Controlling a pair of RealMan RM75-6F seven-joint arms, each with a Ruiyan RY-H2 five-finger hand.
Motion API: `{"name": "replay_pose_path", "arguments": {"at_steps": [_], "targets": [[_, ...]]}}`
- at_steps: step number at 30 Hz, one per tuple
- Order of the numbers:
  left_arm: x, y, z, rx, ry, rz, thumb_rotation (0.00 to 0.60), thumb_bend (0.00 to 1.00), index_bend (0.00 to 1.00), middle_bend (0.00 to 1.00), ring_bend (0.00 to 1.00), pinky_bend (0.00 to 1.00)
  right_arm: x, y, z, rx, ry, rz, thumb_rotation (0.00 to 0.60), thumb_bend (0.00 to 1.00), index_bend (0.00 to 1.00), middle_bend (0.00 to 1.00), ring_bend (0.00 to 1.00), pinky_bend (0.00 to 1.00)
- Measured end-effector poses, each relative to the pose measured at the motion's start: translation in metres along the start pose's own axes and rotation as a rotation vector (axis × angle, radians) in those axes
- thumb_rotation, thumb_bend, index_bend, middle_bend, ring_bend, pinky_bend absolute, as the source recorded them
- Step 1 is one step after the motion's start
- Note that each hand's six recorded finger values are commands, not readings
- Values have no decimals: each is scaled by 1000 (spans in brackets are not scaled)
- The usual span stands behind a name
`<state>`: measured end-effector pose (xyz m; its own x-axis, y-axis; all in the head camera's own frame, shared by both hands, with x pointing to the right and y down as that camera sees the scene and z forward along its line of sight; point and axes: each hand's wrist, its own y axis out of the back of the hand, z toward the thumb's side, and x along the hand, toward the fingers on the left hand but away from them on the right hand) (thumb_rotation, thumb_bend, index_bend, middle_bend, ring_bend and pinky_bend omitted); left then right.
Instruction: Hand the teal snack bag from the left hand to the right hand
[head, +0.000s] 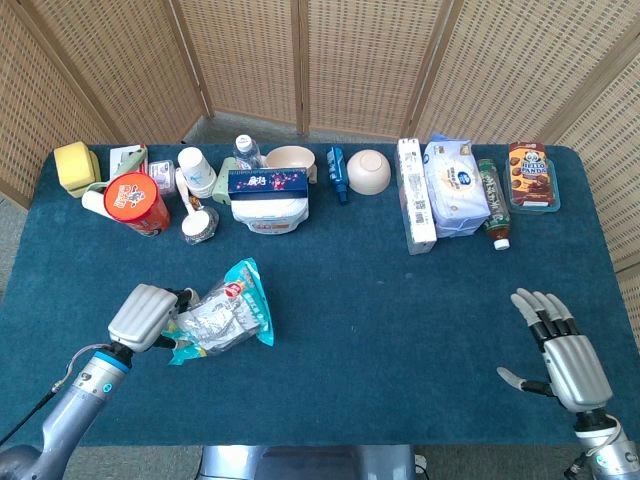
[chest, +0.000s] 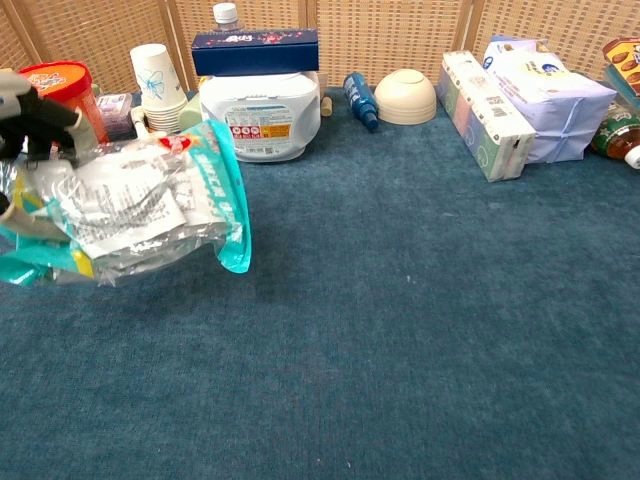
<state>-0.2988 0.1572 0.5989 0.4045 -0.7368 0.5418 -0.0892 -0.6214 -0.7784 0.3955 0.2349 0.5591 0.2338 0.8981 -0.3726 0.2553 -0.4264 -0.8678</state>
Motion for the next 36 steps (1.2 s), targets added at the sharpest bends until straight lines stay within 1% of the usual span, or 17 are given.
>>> {"name": "replay_pose_path", "arguments": {"at_steps": [2,5,10,15,18,22,24,31,36], "targets": [[3,7,5,-17,-10,-14,600,259,651,614,630,740,-3,-5,1,-17,24,9,529,0,0,0,0,0],[8,10,14,-71,-22,-59,600,259,651,615,630,740,-9,-12,3,-53,56,16,528,0,0,0,0,0],[16,13,33,-207,-56,-170,600,259,651,615,629,740,-21,-28,9,-135,118,15,523,0,0,0,0,0],[25,23,55,-327,-92,-264,600,259,651,615,629,740,-35,-42,20,-180,195,-36,515,0,0,0,0,0],[29,29,67,-370,-111,-307,600,259,651,615,629,740,-45,-51,32,-219,244,-75,516,0,0,0,0,0],[35,36,82,-384,-137,-345,600,259,651,615,629,740,-61,-60,49,-256,304,-105,515,0,0,0,0,0],[37,39,88,-390,-146,-360,600,259,651,614,629,740,-66,-62,55,-255,319,-111,515,0,0,0,0,0],[48,44,110,-399,-172,-397,600,260,651,615,629,740,-79,-68,63,-253,327,-108,503,0,0,0,0,0],[56,43,128,-415,-193,-409,600,263,651,615,629,740,-78,-72,67,-252,335,-95,502,0,0,0,0,0]]}}
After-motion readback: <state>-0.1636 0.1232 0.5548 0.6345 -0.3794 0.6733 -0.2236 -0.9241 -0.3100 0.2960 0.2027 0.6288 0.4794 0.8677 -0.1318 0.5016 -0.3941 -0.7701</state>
